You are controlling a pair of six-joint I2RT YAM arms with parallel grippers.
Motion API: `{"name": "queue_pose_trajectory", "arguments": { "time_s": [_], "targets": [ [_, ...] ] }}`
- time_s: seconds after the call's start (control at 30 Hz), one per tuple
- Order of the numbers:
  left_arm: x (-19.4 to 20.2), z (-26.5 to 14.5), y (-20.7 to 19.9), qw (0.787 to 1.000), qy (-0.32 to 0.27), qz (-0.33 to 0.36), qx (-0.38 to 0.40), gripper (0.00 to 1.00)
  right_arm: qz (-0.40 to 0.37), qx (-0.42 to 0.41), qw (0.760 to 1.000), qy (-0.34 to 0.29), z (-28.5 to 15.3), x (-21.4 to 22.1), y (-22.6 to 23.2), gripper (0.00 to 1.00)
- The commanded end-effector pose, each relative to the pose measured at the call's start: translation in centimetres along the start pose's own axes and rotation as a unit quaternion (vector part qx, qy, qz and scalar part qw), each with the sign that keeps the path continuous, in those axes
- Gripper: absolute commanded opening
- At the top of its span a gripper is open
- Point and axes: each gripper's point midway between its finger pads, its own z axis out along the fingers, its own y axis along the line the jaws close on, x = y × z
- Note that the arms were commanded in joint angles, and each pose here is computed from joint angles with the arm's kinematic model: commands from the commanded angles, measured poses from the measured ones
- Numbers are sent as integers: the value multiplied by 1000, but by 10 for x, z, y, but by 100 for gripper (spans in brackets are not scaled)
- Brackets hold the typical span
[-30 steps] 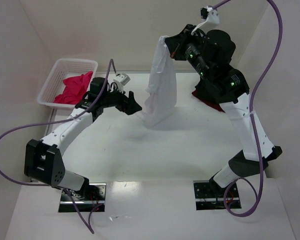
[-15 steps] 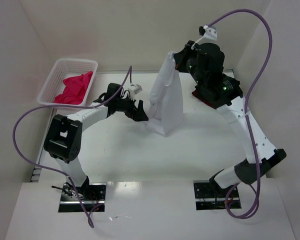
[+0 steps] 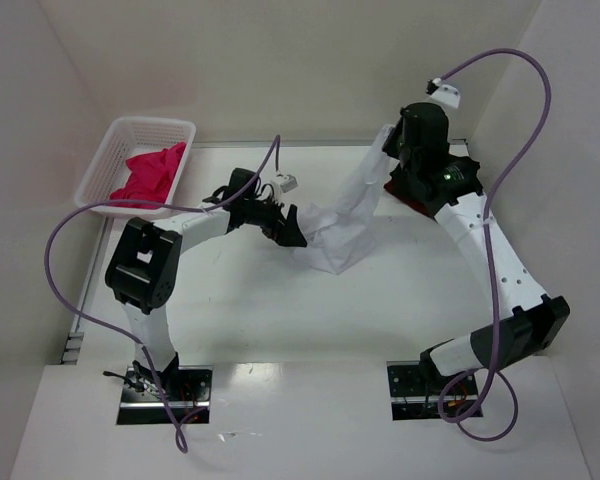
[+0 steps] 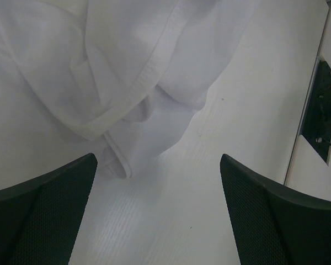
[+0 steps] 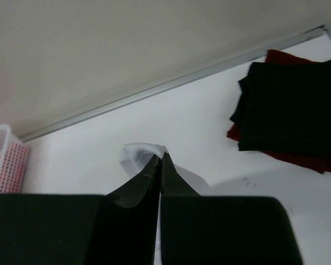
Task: Fold and stack the t-shirts
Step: Flatten out the tshirt
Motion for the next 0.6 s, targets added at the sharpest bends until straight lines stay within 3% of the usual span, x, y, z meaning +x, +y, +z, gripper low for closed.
{"name": "queue_pose_trajectory", "arguments": {
  "time_s": [0.0,0.23,0.57],
  "targets": [
    [-19,5,-7,998,-19,59,29,100,54,31,992,-105,-32,-70,-28,0],
    [-28,10,-5,997,-23,68,39,100,76,54,988,-125,-57,-74,-50,0],
    [-29,20,5,997,-23,63,39,100,68,96,988,-100,-52,-42,-72,0]
  ]
}}
